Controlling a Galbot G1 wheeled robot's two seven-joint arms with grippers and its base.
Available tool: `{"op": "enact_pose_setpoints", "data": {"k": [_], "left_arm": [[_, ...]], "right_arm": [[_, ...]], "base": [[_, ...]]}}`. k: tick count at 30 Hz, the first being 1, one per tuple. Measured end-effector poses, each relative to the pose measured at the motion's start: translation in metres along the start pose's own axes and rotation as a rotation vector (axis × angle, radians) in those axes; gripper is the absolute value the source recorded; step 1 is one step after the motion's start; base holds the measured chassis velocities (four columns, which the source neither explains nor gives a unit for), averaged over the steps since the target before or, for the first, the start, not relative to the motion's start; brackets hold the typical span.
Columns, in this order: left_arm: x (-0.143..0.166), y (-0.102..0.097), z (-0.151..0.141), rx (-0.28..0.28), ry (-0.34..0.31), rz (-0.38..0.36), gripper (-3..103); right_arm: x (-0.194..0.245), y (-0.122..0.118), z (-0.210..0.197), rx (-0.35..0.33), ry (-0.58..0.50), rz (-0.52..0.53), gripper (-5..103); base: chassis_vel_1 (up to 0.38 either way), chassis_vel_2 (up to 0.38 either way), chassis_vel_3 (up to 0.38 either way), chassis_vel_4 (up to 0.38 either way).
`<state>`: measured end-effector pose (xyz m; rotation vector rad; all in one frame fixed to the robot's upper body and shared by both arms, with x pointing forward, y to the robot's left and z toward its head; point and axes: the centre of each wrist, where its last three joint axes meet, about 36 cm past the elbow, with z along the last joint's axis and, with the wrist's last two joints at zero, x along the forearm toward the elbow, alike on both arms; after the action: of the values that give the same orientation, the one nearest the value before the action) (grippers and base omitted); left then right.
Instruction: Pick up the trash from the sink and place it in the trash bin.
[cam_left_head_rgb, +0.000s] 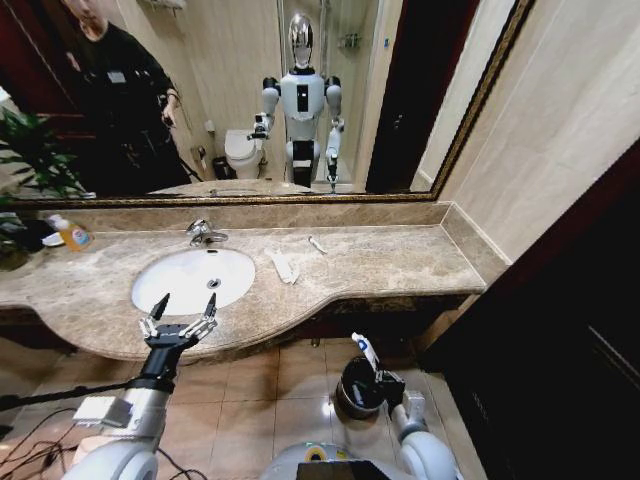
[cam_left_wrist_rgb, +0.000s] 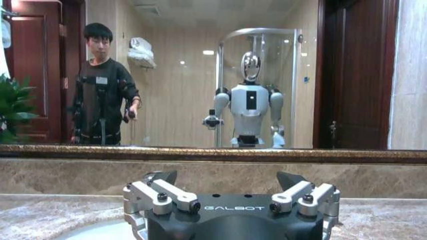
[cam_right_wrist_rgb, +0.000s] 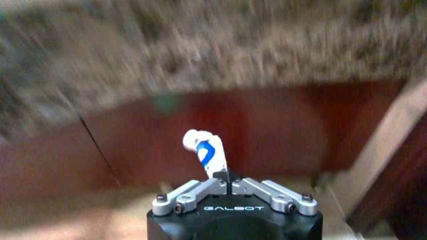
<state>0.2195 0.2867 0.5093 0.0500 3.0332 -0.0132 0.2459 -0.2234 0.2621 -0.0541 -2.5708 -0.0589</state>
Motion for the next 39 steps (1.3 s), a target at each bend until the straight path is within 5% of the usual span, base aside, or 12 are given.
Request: {"op": "enact_pose_setpoints", "data": {"k": [19, 39], "left_arm": [[0.0, 0.0, 0.0, 0.0, 0.0, 0.0, 100], [0.0, 0.0, 0.0, 0.0, 0.0, 0.0, 100]], "right_arm": [[-0.059, -0.014, 0.064, -0.001, 0.074, 0.057, 0], [-0.076, -0.006, 0.067, 0.004, 0.076, 0.044, 0]], "base": [[0.0, 0.0, 0.0, 0.0], [0.0, 0.0, 0.0, 0.0]]}}
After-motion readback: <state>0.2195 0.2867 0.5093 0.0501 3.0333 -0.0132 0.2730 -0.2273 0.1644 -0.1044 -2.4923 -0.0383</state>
